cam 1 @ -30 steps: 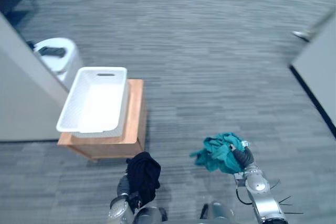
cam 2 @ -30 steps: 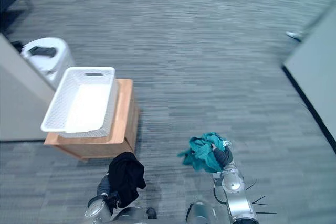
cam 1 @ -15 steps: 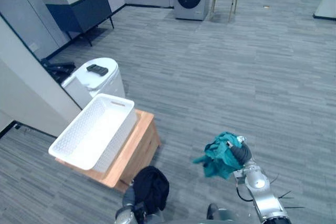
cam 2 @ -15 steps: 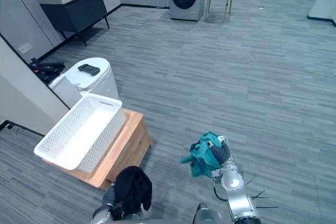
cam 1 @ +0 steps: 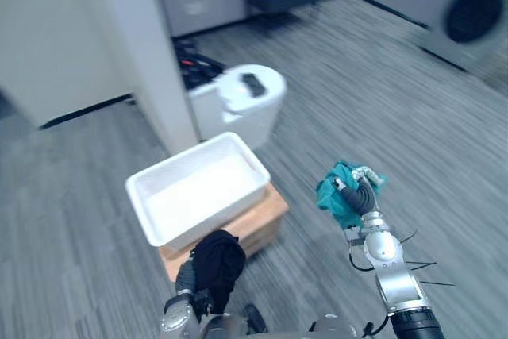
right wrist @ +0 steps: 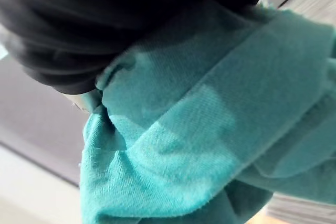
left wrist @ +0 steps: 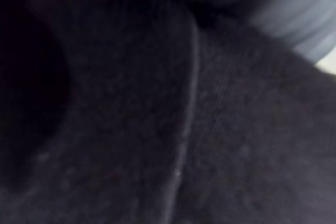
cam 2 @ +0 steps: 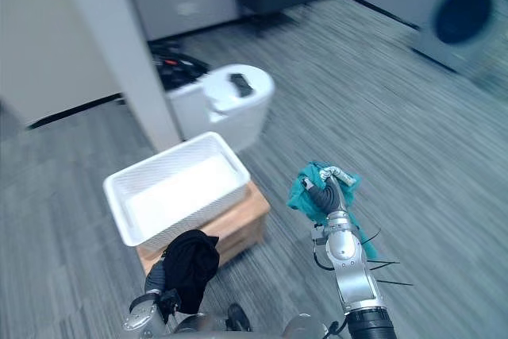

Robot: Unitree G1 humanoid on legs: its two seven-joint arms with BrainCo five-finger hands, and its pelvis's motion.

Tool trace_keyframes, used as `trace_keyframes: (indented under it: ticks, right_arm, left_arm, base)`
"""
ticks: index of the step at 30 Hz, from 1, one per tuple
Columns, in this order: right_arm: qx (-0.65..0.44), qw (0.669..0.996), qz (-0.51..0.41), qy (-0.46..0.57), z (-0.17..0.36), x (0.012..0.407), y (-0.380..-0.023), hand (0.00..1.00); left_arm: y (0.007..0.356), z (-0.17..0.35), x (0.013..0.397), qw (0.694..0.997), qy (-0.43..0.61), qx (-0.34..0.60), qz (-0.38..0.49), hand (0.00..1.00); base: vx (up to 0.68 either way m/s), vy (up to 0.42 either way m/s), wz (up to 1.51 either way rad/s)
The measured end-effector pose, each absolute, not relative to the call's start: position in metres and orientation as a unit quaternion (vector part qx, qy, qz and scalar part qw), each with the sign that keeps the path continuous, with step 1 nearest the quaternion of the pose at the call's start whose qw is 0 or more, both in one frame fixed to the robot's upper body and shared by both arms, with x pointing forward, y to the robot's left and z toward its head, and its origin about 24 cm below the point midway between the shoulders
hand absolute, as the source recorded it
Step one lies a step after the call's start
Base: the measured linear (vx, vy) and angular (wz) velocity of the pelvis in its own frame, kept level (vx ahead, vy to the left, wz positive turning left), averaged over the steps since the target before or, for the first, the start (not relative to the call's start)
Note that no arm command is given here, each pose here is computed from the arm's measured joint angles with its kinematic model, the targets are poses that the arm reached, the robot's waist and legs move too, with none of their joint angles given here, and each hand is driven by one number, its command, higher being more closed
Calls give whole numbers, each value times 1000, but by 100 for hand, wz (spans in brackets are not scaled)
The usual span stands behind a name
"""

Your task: Tidy the bed and pick cloth on bed and put in laundry

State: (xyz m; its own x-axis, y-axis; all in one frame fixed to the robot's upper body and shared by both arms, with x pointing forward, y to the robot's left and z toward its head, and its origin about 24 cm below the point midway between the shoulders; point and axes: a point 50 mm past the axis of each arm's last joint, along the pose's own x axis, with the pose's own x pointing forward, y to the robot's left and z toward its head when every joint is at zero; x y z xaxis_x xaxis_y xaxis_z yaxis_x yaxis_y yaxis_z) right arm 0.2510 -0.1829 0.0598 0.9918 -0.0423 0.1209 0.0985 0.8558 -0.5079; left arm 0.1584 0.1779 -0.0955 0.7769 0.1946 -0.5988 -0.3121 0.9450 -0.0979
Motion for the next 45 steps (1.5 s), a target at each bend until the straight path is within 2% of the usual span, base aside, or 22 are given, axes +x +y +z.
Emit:
trace_keyframes:
  ticks: [3,7,12,15,22,28,34,38,39,42,45]
  right_arm:
    - [-252,961,-34,-107,81,252,-177,100]
    - [-255,955,-36,-146,97,255,-178,100]
    - [-290,930,19,-227,138,277,-163,100]
    - [-303,915,29,-265,160,289,-160,100]
    - [-333,907,56,-251,180,338,-145,100]
    - [-361,901,36,-239,196,359,-147,100]
    - [-414,881,-30,-228,233,381,-176,100]
    - [-453,873,-93,-156,235,394,-224,100]
    - [-460,872,-108,-129,231,395,-238,0]
    - [-471,869,-146,-52,213,394,-275,0]
    - [-471,868,-154,-13,200,392,-286,0]
  left_arm:
    - [193,-99,153,937,319,-61,130,100]
    - [187,-108,135,926,345,-74,133,100]
    - [177,-110,132,924,348,-93,131,100]
    - [174,-106,144,931,335,-93,112,100]
    - [157,-102,150,938,328,-96,56,100]
    - [164,-95,148,946,308,-94,38,100]
    - [161,-79,161,959,265,-102,10,100]
    - [157,-61,172,969,222,-109,-20,100]
    - [157,-53,176,973,204,-107,-27,100]
    - [158,-25,193,984,134,-108,-42,100]
    - [161,2,206,990,70,-108,-48,100]
  base:
    - [253,-273,149]
    - [154,-122,71]
    - [-31,-15,18]
    - [-91,96,62]
    - [-72,131,36]
    - [-61,40,18]
    - [-70,-46,14]
    - [-47,-26,8]
    - [-26,18,7]
    - [3,-12,13]
    - [25,-45,-1]
